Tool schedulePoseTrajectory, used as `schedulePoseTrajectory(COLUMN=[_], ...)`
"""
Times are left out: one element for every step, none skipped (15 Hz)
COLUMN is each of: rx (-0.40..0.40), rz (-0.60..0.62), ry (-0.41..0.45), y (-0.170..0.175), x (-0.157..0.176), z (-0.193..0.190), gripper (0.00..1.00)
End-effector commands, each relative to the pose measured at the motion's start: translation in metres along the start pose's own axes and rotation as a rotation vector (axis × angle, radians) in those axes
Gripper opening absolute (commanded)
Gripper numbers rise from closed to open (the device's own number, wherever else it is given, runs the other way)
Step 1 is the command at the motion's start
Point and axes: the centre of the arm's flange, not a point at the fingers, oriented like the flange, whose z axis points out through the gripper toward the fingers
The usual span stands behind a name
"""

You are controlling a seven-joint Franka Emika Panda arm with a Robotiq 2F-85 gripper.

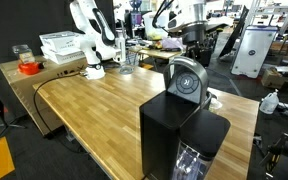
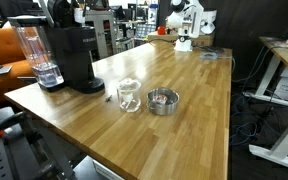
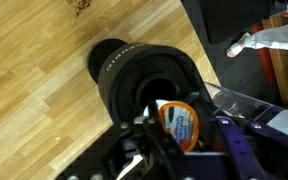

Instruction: Pick the lid on the table, put it on the jar, then put one cup in the pot and another cup inside the coffee maker

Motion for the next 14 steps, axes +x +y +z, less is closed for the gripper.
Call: schedulePoseTrajectory(rx=[0.022, 0.028, 0.037, 0.044, 0.052, 0.059, 0.067, 0.073, 0.077, 0.08, 0.081, 0.083, 0.084, 0.087], rz=[-0.013, -0.011, -0.009, -0.005, -0.001, 0.003, 0.006, 0.008, 0.01, 0.011, 0.009, 0.007, 0.005, 0.002], ry=[0.006, 0.005, 0.004, 0.001, -0.001, -0.005, -0.009, -0.012, -0.014, -0.013, -0.01, -0.01, -0.01, -0.01], y=[-0.007, -0.007, -0.007, -0.006, -0.006, -0.006, -0.006, -0.006, -0.006, -0.006, -0.005, -0.005, -0.004, -0.004], x=[-0.01, -0.01, -0.011, -0.012, -0.013, -0.014, -0.015, -0.016, -0.016, -0.016, -0.015, -0.014, -0.012, -0.011], z=[-0.001, 0.001, 0.005, 0.009, 0.013, 0.017, 0.021, 0.024, 0.027, 0.028, 0.027, 0.027, 0.027, 0.027], gripper=[0.15, 0.15, 0.15, 0.15, 0.15, 0.15, 0.15, 0.15, 0.15, 0.15, 0.15, 0.15, 0.15, 0.15])
